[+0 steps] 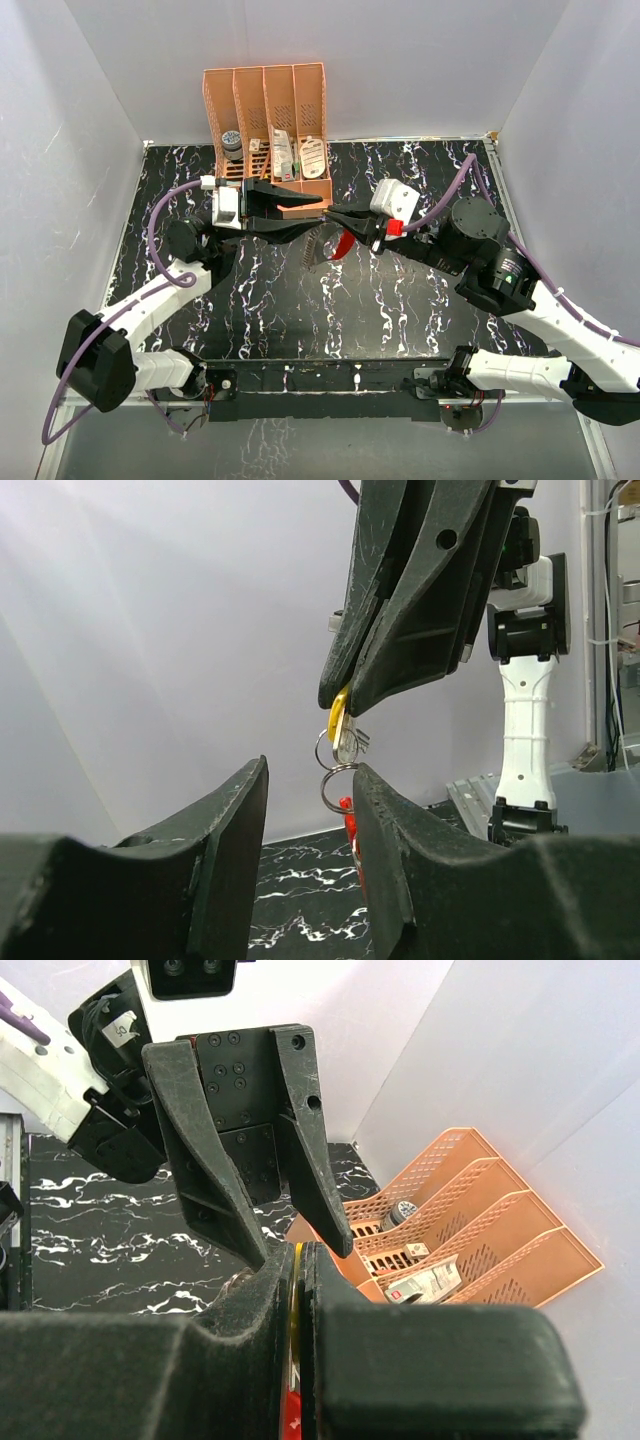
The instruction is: Remove the keys from the keyring
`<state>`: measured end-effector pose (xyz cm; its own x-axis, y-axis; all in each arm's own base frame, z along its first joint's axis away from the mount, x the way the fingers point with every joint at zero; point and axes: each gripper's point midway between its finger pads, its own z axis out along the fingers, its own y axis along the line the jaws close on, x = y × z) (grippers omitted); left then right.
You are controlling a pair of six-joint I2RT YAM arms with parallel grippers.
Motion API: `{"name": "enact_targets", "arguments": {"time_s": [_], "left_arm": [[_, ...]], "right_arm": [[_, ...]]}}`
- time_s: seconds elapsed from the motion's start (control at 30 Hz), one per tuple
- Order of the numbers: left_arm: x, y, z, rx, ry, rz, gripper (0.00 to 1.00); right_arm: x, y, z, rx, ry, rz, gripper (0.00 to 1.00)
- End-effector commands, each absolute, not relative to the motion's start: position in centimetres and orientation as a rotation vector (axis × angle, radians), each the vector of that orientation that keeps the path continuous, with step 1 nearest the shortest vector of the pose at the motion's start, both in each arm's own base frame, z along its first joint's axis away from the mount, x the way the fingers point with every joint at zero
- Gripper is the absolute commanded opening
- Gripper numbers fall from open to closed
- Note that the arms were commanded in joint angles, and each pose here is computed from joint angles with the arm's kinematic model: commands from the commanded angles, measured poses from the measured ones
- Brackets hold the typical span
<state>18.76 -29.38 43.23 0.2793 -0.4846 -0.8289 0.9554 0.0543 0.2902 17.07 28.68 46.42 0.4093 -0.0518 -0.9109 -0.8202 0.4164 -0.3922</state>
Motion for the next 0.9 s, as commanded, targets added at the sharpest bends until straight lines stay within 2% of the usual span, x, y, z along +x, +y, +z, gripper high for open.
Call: {"name": "enact_targets", "arguments": {"time_s": [0.0,0.87], "left_arm": [[17.4,-28.8,45.5,0.986,0.504,-1.203,0.39],[19.3,-29.5,44.7,0.926,0.545,-1.226,0.41]], "right_arm": [[17.0,28.1,48.8,-0.970,0.977,0.616,0.00],[17.1,28.7,49.2,-0.980,0.956,0.611,0.00]]}}
